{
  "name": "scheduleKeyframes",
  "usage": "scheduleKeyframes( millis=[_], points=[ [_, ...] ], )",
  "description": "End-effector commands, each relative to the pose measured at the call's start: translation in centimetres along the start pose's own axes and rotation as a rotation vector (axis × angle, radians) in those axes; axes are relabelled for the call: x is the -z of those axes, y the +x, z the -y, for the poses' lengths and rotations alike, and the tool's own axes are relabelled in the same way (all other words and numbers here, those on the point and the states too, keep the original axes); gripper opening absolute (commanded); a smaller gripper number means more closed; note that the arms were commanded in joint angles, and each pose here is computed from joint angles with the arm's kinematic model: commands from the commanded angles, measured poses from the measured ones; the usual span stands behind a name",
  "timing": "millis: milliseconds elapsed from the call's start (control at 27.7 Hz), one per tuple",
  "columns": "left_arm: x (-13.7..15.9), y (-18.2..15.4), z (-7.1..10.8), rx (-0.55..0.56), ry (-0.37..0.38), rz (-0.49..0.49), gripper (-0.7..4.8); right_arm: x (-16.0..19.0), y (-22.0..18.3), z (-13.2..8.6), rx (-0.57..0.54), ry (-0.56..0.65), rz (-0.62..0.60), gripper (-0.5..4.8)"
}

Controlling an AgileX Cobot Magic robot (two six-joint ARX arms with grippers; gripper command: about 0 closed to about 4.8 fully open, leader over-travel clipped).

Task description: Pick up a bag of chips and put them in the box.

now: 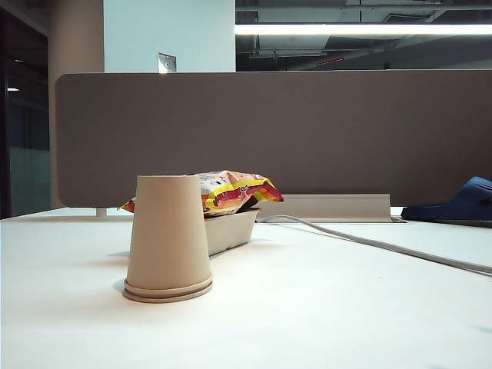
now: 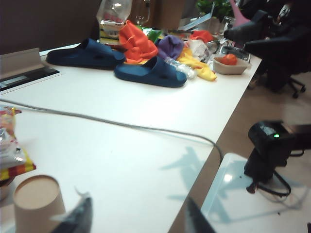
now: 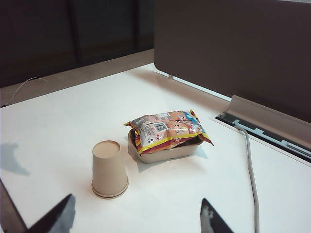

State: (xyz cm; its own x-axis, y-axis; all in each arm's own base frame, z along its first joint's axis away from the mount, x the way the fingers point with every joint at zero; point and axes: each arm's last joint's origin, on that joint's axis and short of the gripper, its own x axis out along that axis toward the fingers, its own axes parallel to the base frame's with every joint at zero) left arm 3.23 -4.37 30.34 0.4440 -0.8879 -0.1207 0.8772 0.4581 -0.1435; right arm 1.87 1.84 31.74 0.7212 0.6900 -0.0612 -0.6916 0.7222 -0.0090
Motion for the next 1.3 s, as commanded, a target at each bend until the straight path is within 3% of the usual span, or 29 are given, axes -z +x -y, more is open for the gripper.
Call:
scheduleKeyframes(
  millis=[36,145,434,687,904,1084,1229,1301],
  points=[
    [0.6,0.9,-0.4,0.008,-0.006,0.030,2.36,0.2,-0.2,0.0,-0.001,0.016,0.023,3.23],
    [1.6,1.7,-0.8,-0.005,-0.023,0.027,2.36,0.5,-0.3,-0.1,-0.002,0.020,-0.006,3.23],
    [3.9,3.2,-2.1,-0.185,-0.040,0.019,2.36,1.5,-0.3,0.0,0.026,0.035,-0.110,3.23],
    [6.2,4.4,-2.8,-0.177,-0.008,0.002,1.74,1.4,-0.3,0.0,0.032,0.032,-0.094,3.22],
    [7.7,5.0,-3.1,-0.176,0.009,-0.026,1.68,2.1,0.6,0.1,0.023,0.033,-0.092,3.22],
    [8.2,5.2,-3.3,-0.178,0.019,-0.036,1.11,3.5,2.2,0.3,-0.007,0.042,-0.078,3.22],
    [8.8,5.4,-3.4,-0.177,0.031,-0.028,1.11,5.1,3.8,0.4,-0.028,0.089,-0.052,2.24],
    [9.1,5.6,-3.5,-0.176,0.034,-0.019,1.11,5.9,4.5,0.5,-0.028,0.105,-0.034,2.19]
  ],
)
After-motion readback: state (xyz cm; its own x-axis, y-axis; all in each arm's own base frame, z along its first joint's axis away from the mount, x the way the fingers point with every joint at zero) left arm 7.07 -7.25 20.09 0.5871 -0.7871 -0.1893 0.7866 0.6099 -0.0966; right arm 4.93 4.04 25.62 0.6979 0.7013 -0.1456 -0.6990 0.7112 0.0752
